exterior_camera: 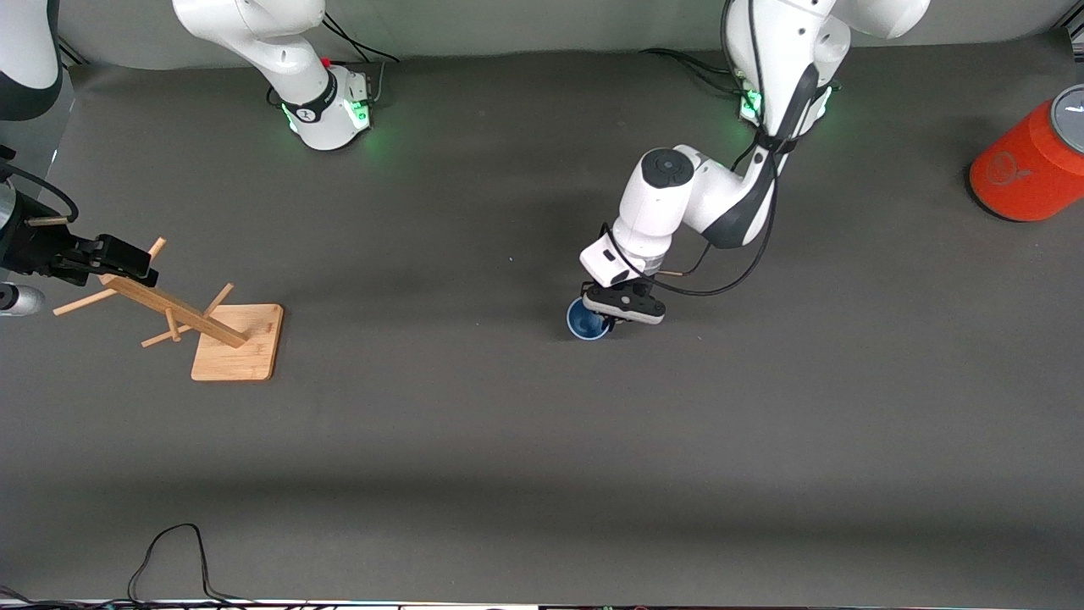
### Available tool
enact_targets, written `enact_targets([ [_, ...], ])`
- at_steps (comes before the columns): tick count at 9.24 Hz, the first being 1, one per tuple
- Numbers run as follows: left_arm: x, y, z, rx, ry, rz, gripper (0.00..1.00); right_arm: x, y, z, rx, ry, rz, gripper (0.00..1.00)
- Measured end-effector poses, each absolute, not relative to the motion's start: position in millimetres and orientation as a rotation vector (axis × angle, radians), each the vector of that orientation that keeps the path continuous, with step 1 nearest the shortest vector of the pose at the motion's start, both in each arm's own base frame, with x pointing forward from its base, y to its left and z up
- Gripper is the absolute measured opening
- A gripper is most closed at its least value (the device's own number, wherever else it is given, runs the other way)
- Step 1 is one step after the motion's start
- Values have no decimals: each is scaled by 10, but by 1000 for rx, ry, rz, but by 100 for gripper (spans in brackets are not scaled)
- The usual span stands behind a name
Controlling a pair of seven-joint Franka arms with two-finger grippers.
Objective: Rotate and upright cup with both arms
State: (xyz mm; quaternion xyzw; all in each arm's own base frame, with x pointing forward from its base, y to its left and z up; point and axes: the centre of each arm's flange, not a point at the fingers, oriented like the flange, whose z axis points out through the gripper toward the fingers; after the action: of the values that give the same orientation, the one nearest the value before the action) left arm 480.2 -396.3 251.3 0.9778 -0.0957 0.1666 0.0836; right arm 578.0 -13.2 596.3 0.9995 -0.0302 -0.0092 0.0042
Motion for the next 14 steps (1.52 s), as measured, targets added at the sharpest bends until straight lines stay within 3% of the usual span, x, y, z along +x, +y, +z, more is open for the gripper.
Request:
enact_targets([
  [3, 4795, -3968, 2503, 2919, -282, 496, 9, 5790, -131, 5942, 3131, -95, -34, 100],
  [8, 4793, -3940, 2354, 2945, -272, 466, 89, 5806, -130, 5914, 3131, -94, -41, 100],
  [9, 4800, -3936, 2377, 2959, -265, 447, 100, 5806, -130, 5916, 3131, -94, -40, 100],
  [11, 4857, -3966, 2636, 3007, -238, 378, 100, 5807, -130, 5919, 3131, -94, -40, 100],
  [14, 4961, -3989, 3528, 3061, -180, 299, 100, 5809, -130, 5921, 3131, -94, -39, 100],
])
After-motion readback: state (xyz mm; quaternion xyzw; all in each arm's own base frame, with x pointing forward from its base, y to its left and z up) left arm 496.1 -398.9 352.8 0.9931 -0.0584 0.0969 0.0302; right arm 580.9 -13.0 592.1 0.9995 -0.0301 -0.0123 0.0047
